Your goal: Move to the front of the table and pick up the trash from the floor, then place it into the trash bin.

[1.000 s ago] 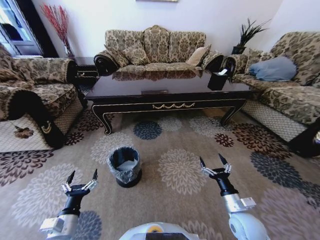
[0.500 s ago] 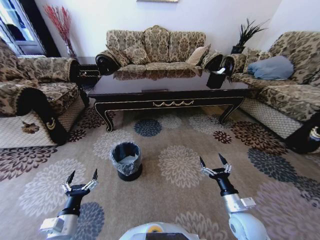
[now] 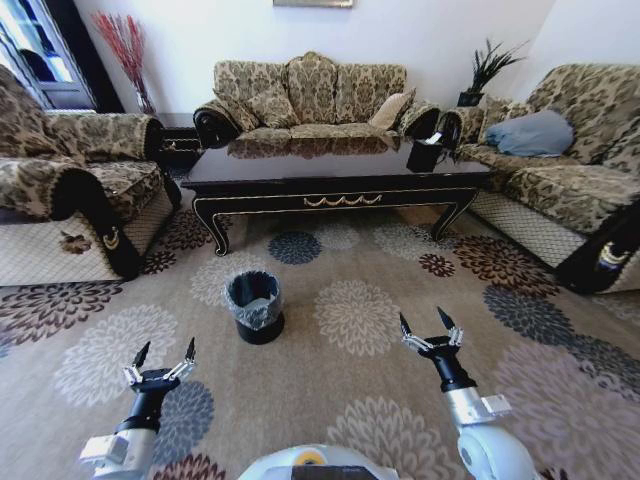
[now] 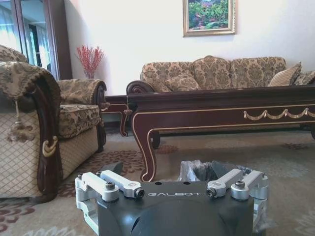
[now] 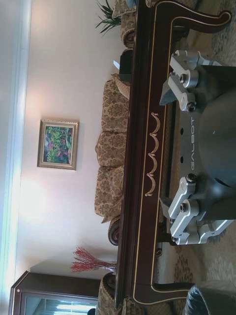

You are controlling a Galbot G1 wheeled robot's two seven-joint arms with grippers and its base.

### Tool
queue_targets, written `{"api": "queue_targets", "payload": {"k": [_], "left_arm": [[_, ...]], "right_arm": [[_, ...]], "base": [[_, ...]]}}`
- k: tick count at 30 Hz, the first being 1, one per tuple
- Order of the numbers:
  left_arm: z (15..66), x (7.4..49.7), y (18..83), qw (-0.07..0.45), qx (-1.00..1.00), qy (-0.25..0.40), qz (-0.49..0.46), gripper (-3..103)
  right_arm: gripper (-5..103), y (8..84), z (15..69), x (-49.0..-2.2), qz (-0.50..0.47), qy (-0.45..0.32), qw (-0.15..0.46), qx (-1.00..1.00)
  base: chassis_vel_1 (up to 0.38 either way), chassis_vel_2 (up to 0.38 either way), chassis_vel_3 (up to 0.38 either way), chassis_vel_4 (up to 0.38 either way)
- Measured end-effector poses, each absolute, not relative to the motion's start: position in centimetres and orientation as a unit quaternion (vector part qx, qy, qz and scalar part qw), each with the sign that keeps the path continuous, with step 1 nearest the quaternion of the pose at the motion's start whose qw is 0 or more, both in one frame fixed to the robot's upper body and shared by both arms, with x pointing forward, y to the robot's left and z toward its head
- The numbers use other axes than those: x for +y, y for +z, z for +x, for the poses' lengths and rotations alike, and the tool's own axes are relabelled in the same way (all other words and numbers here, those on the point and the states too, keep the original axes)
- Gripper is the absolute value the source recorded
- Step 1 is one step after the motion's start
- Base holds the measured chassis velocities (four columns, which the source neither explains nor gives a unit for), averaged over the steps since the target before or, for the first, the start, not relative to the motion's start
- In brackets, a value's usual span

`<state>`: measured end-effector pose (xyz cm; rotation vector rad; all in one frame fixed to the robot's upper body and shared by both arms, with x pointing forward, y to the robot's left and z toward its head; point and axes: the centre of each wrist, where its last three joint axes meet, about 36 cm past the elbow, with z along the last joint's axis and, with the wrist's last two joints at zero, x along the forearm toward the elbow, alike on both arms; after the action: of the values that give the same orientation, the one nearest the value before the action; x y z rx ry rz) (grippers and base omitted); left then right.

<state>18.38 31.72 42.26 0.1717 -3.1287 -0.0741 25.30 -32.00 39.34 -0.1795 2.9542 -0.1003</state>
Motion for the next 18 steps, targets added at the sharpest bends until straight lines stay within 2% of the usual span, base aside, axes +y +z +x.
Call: {"api": "queue_targets", "payload": {"k": [18], "left_arm": [[18.38,31.71,42.26,0.004,-0.998,-0.024,0.055,100]], "right_arm": [[100,39.34,25.30,-32.00,-0.060,-0.034,0.090,0.994]], "base": [[0.153,-0.154,-0.159,0.152]]}}
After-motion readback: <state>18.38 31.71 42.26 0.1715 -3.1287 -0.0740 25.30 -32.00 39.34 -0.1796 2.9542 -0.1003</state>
